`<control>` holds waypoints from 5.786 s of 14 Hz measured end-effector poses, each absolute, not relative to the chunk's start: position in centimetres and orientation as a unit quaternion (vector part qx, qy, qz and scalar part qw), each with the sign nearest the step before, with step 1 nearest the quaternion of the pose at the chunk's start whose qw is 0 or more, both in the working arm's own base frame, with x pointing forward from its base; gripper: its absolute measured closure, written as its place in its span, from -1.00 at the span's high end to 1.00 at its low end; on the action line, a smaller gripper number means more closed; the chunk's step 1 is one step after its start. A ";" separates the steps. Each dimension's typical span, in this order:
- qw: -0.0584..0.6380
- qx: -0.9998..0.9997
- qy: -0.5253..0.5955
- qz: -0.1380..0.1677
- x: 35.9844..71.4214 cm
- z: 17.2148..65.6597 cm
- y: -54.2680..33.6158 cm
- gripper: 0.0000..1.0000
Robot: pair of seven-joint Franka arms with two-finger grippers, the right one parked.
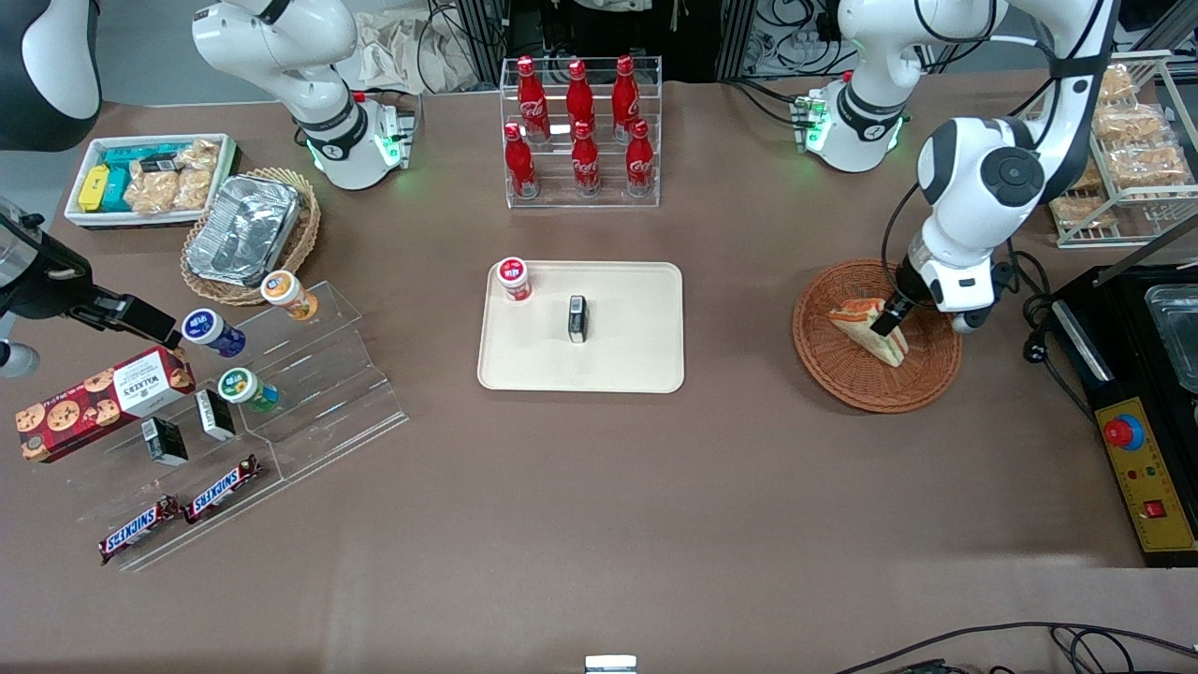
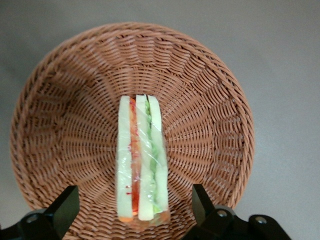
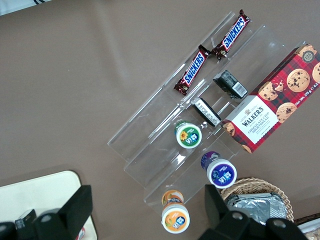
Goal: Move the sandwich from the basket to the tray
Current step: 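Lower the left gripper around the sandwich and close on it, then lift the sandwich upright out of the basket with the left gripper, then carry the sandwich over the cream tray with the left gripper, then lower the sandwich onto the tray beside the black box and release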
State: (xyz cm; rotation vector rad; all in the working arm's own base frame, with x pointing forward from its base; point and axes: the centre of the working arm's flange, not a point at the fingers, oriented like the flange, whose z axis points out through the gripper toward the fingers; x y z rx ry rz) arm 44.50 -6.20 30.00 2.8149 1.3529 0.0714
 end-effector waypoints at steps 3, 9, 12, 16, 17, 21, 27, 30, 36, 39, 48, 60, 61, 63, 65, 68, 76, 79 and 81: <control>0.002 0.908 0.419 0.016 44.1 28.9 -8.2 0.99; -0.017 0.918 0.397 0.016 43.7 27.6 -8.4 0.97; -0.016 0.918 0.396 0.017 43.7 27.4 -8.4 0.91; -0.015 0.919 0.395 0.020 43.7 27.3 -8.4 0.80; -0.017 0.919 0.393 0.022 43.7 27.3 -8.4 0.80; -0.026 0.917 0.396 0.037 43.8 27.0 -8.6 0.71; -0.027 0.908 0.415 0.045 44.0 27.1 -8.7 -0.31; -0.056 0.909 0.411 0.035 45.0 30.0 -9.0 -0.63; -0.113 0.933 0.342 0.000 48.6 45.1 -13.2 -0.70; -0.074 0.954 0.290 -0.032 49.3 51.0 -14.0 -0.72; 0.011 0.988 0.131 -0.078 47.6 56.9 -20.9 -0.73; 0.083 0.996 0.030 -0.006 41.6 41.0 -41.2 -0.73; 0.086 0.996 0.025 -0.008 41.3 39.8 -42.1 -0.73; 0.080 0.997 0.012 -0.007 40.8 37.2 -43.2 -0.73; 0.060 0.998 0.005 0.010 40.2 33.7 -43.6 -0.73; 0.034 0.999 0.003 0.021 39.1 29.0 -43.3 -0.73; 0.029 1.000 0.004 0.010 39.1 26.2 -43.2 -0.59; 0.029 1.000 0.006 0.010 39.2 26.0 -43.1 -0.05; 0.031 0.999 0.021 0.013 39.6 26.3 -43.0 0.30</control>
